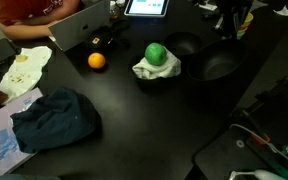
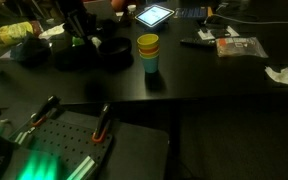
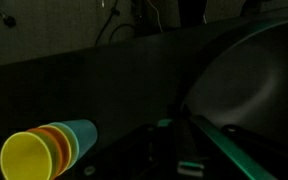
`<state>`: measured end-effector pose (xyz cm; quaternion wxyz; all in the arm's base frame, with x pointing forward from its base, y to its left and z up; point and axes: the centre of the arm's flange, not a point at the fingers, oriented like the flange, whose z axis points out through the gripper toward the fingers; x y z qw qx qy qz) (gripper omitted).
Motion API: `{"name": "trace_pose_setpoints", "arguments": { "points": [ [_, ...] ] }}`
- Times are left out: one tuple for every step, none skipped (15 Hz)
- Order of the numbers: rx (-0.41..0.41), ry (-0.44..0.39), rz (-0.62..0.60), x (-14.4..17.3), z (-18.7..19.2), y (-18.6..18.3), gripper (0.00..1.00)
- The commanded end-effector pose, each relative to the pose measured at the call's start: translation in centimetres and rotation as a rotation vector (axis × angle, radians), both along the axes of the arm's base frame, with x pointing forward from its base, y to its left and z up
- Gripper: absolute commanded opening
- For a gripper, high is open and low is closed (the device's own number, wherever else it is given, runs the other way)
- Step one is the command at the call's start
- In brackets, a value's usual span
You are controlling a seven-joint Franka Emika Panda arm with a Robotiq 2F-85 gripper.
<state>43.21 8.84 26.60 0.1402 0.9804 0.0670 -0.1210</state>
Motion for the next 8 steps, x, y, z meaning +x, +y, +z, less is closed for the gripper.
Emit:
{"name": "trace_pose_setpoints", "arguments": {
  "points": [
    [0.099, 0.037, 0.031, -1.2, -1.8, 0.6, 0.02],
    [0.140, 0.027, 0.023, -1.4, -2.3, 0.9, 0.02],
    [0.184, 0.009, 0.004, -1.5, -2.9, 1.2, 0.02],
    [0.219, -0.007, -0.016, -1.5, -3.5, 1.4, 0.02],
    [0.250, -0.029, -0.041, -1.4, -4.2, 1.6, 0.02],
    [0.264, -0.044, -0.062, -1.4, -5.0, 1.7, 0.02],
    [0.278, -0.061, -0.074, -1.5, -5.5, 1.7, 0.02],
    [0.290, -0.070, -0.085, -1.5, -5.9, 1.8, 0.02]
  ]
}}
